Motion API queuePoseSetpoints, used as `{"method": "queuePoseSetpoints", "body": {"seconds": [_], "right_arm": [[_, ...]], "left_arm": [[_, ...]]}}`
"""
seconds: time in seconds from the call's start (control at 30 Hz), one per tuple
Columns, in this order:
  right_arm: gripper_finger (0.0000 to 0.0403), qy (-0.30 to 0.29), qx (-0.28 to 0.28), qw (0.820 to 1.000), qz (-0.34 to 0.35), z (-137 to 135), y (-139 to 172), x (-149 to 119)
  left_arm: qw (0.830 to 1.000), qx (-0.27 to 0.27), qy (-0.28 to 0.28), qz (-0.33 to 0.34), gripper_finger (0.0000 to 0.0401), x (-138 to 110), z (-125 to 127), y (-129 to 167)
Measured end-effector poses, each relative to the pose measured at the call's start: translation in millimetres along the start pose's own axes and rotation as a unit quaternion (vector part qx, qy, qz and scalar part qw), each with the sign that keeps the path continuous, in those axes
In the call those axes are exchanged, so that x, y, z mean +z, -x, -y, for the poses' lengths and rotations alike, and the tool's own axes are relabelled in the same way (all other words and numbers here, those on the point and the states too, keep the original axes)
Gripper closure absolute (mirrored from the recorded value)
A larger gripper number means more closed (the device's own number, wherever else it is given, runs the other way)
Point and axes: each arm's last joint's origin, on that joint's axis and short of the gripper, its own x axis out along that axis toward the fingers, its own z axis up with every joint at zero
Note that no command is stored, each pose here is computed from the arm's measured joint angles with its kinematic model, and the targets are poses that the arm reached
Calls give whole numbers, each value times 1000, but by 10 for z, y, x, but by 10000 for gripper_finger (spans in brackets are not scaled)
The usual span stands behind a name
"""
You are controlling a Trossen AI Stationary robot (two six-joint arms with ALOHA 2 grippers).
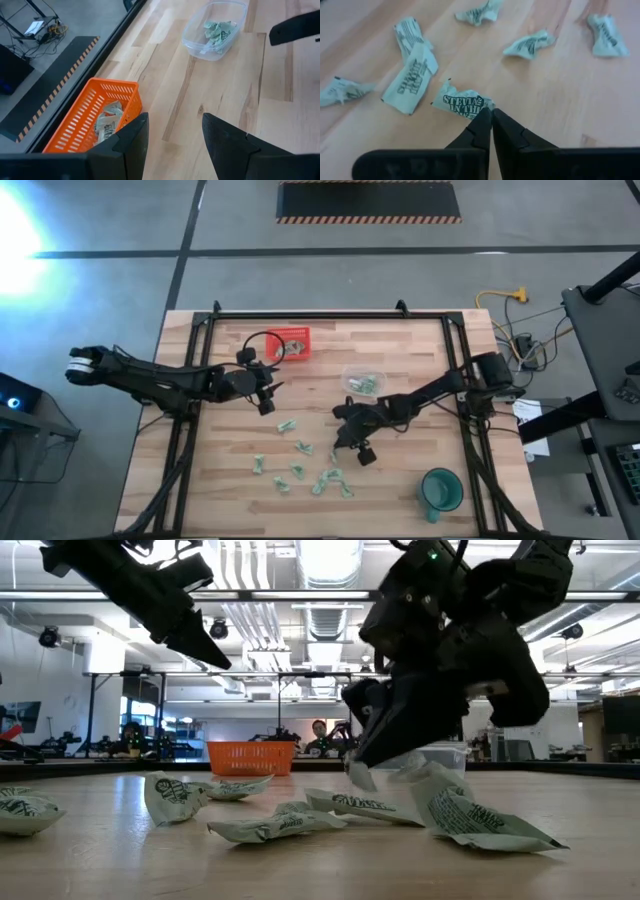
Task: Pick and place items into bin
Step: Put the green stevia packet into the transparent bin
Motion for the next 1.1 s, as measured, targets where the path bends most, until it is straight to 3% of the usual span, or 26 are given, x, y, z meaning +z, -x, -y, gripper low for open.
{"method": "queuePoseSetpoints", "body": {"seconds": [0.2, 0.33, 0.5, 0.67, 0.83, 0.97, 1.1], "right_arm": [[394, 14, -48, 999, 3, 10, 180, 133], [394, 14, -149, 988, -22, 42, 358, 202], [394, -18, -333, 940, -75, 96, 630, 219], [394, -65, -449, 885, -108, 93, 865, 160], [394, -111, -498, 851, -125, 108, 991, 32], [394, -132, -505, 842, -137, 152, 1004, -50], [394, -138, -494, 845, -151, 181, 985, -97]], "left_arm": [[1000, 0, -1, 0, 232, -1, 0, 0], [1000, 0, -1, -1, 232, -3, 0, -1], [1000, 0, -1, -1, 232, -3, 0, -1], [1000, 0, -1, -1, 232, -2, 0, -1], [1000, 0, -1, -1, 232, -7, 1, -3], [1000, 0, -1, -1, 232, -29, 5, -11], [1000, -1, 3, 5, 232, -54, 13, -27]]}}
